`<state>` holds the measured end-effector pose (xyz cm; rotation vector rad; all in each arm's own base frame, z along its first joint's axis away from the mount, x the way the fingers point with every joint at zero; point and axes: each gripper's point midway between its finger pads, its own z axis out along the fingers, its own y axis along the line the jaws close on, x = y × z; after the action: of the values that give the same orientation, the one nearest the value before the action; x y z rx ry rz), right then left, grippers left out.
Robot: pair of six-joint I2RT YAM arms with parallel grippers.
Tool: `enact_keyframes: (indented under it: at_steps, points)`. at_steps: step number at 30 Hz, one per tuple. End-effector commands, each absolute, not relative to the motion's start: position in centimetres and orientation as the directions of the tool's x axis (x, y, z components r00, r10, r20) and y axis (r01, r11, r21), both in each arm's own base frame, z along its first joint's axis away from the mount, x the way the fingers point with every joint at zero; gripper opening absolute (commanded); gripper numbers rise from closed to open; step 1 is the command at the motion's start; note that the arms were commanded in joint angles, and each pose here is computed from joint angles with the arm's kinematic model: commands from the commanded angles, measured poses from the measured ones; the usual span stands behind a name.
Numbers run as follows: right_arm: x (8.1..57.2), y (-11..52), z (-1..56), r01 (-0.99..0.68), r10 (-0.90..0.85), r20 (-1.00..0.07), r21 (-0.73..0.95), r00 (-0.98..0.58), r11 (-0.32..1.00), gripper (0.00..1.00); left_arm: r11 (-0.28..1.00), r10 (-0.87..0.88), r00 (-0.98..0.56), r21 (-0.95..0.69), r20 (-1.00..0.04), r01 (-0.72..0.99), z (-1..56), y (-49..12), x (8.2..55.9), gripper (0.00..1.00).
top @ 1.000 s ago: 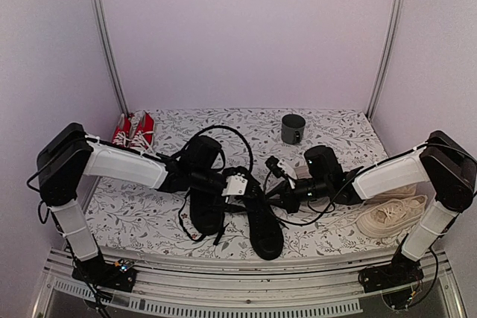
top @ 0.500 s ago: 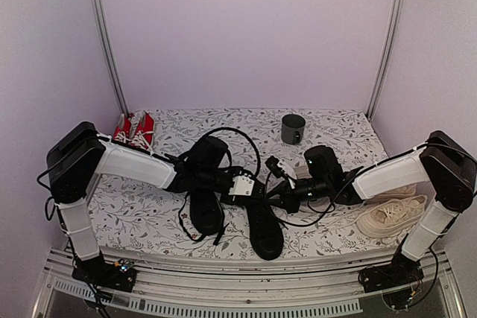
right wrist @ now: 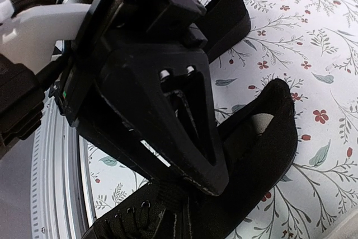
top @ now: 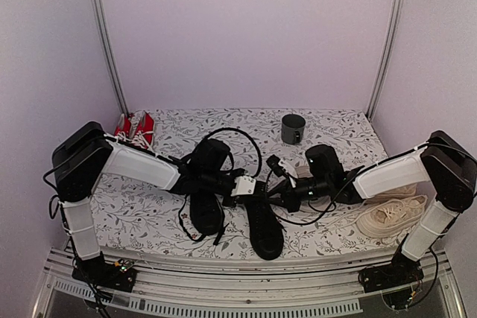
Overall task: Tie the shoes
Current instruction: Tie the loops with the shoelace on the shoe.
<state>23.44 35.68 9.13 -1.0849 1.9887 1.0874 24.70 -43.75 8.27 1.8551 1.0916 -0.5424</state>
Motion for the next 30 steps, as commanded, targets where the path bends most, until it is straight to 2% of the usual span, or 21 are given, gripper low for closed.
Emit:
enact_keyframes:
  at_steps: [1, 3, 7, 11, 15, 17, 20, 23, 26, 27, 30]
  points:
    - [22.7, 35.9, 10.7, -0.892, -0.343, -0.829, 0.363, -0.441, 0.269, 0.03, -0.206, 0.433, 0.514, 0.474, -0.741, 0.856, 9.0, -44.9, 24.6, 0.07]
    - [22.6, 36.0, 10.8, -0.894, -0.345, -0.83, 0.363, -0.438, 0.263, 0.04, -0.206, 0.436, 0.509, 0.468, -0.742, 0.859, 9.0, -44.9, 24.6, 0.0]
    - [22.3, 35.9, 10.7, -0.894, -0.355, -0.825, 0.368, -0.441, 0.256, 0.06, -0.189, 0.445, 0.494, 0.461, -0.747, 0.867, 9.0, -44.8, 24.8, 0.0]
    - [21.7, 35.5, 10.8, -0.898, -0.371, -0.819, 0.37, -0.437, 0.241, 0.1, -0.095, 0.469, 0.468, 0.485, -0.749, 0.87, 9.5, -44.6, 26.2, 0.0]
    - [19.8, 35.0, 11.6, -0.911, -0.383, -0.827, 0.38, -0.412, 0.16, 0.18, 0.003, 0.457, 0.468, 0.528, -0.756, 0.849, 10.5, -44.3, 27.2, 0.0]
    - [19.1, 34.6, 12.3, -0.919, -0.38, -0.838, 0.376, -0.392, 0.12, 0.26, 0.028, 0.436, 0.473, 0.537, -0.766, 0.843, 10.9, -44.2, 27.2, 0.0]
    - [19.7, 33.1, 13.1, -0.916, -0.346, -0.849, 0.378, -0.399, 0.129, 0.31, 0.029, 0.416, 0.465, 0.522, -0.782, 0.852, 11.1, -44.3, 26.8, 0.0]
    - [22.0, 32.1, 13.5, -0.905, -0.3, -0.857, 0.369, -0.42, 0.213, 0.29, 0.028, 0.403, 0.454, 0.507, -0.795, 0.862, 11.0, -44.3, 26.5, 0.0]
    - [24.3, 32.3, 12.3, -0.866, -0.287, -0.831, 0.388, -0.477, 0.317, 0.2, 0.023, 0.391, 0.444, 0.491, -0.806, 0.871, 11.0, -44.4, 26.2, 0.0]
    - [24.8, 32.6, 11.7, -0.856, -0.292, -0.818, 0.4, -0.495, 0.329, 0.15, 0.025, 0.389, 0.44, 0.486, -0.809, 0.873, 11.0, -44.4, 26.2, 0.0]
    - [25.5, 33.5, 10.4, -0.831, -0.287, -0.791, 0.451, -0.541, 0.324, 0.13, 0.022, 0.384, 0.432, 0.476, -0.816, 0.879, 11.0, -44.4, 26.1, 0.0]
